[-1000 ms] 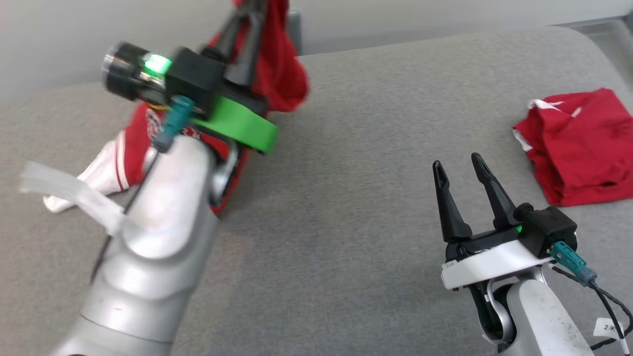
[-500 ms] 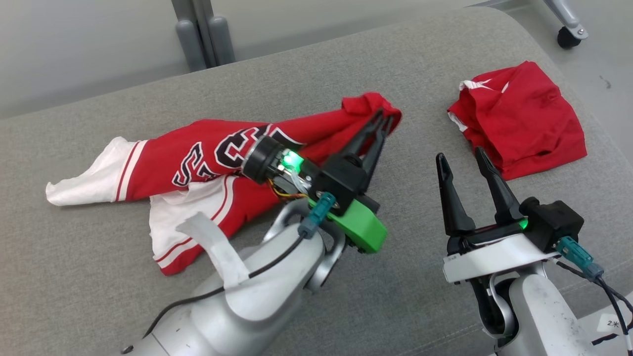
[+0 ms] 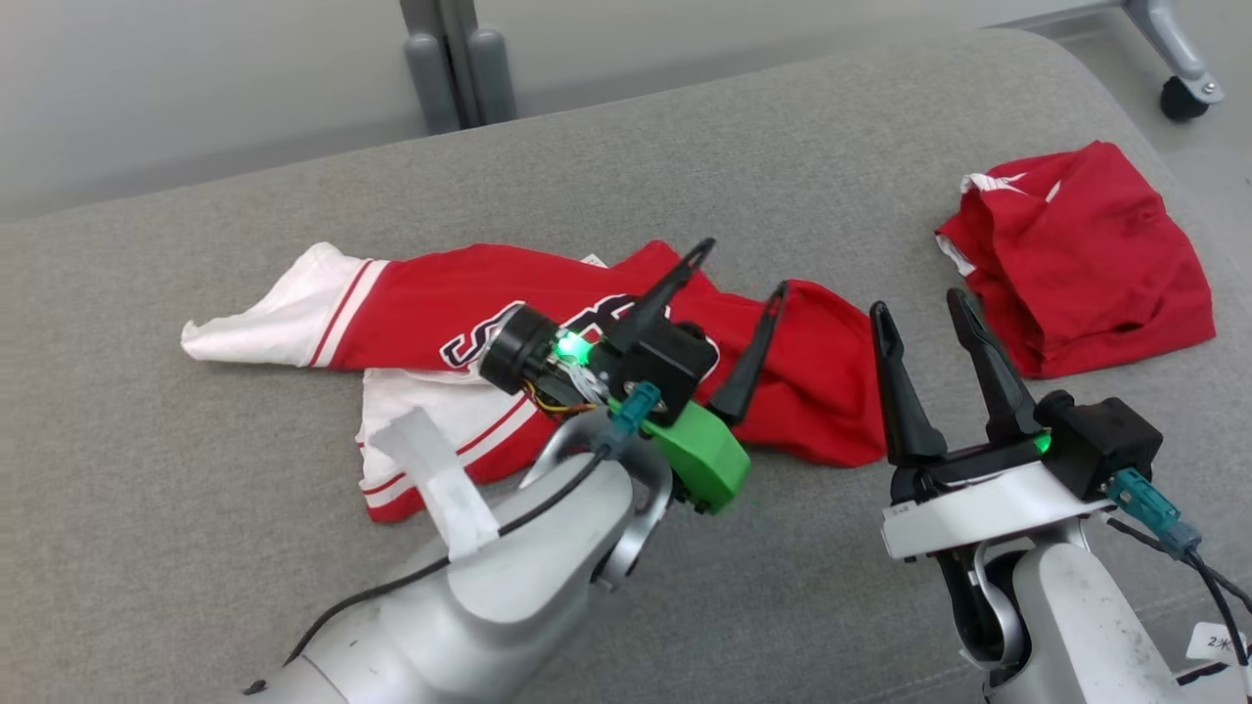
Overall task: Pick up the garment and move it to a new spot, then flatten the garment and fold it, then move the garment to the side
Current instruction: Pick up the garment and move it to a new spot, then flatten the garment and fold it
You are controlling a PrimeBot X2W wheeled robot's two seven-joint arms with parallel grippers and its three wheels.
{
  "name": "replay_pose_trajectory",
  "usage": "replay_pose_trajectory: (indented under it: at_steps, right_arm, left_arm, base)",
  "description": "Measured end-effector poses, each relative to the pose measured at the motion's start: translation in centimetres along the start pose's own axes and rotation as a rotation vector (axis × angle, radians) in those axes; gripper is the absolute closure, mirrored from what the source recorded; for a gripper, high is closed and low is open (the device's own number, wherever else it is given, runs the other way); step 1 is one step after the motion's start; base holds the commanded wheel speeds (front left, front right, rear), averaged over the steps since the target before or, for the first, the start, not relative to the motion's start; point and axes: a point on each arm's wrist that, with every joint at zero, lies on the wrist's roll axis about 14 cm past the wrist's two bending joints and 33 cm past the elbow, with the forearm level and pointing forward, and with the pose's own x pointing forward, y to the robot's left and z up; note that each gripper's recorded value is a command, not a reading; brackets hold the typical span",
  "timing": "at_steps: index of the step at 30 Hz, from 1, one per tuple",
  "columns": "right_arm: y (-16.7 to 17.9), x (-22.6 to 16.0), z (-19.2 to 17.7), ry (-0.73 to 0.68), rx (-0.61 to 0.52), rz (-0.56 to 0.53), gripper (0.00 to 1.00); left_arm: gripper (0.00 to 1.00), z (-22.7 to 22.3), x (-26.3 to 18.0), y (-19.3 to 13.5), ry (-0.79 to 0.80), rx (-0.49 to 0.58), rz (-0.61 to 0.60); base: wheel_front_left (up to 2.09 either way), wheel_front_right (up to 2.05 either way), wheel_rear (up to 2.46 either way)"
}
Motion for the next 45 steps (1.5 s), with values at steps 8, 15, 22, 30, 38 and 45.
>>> replay_pose_trajectory:
  at_steps: [8,15,22,30,38,45]
  right_arm:
    - [3.0,0.4,-1.1,0.023,0.007,0.087,0.0]
    - [6.5,0.3,-1.9,0.045,0.032,0.187,0.0]
    - [9.4,-0.1,-1.4,0.036,0.045,0.268,0.0]
    - [10.6,-1.0,-1.9,0.056,0.054,0.3,0.0]
    - [10.2,-1.0,-2.2,0.065,0.057,0.288,0.0]
    - [12.0,-1.2,-4.1,0.122,0.033,0.362,0.0]
  left_arm:
    - [0.0,1.3,-6.6,10.9,-0.054,-0.034,0.391]
    - [0.0,2.9,-15.8,16.1,-0.122,-0.023,0.647]
    - [0.0,1.4,-22.3,14.9,-0.108,-0.061,0.747]
    - [0.0,0.3,-24.9,13.3,-0.104,-0.1,0.789]
    - [0.0,-0.2,-24.9,13.2,-0.093,-0.094,0.766]
    - [0.0,-1.1,-24.5,13.1,-0.067,-0.104,0.747]
  base:
    - [0.0,0.0,0.0]
    - [0.0,0.0,0.0]
    - [0.0,0.0,0.0]
    - [0.0,0.0,0.0]
    - [0.0,0.0,0.0]
    - [0.0,0.0,0.0]
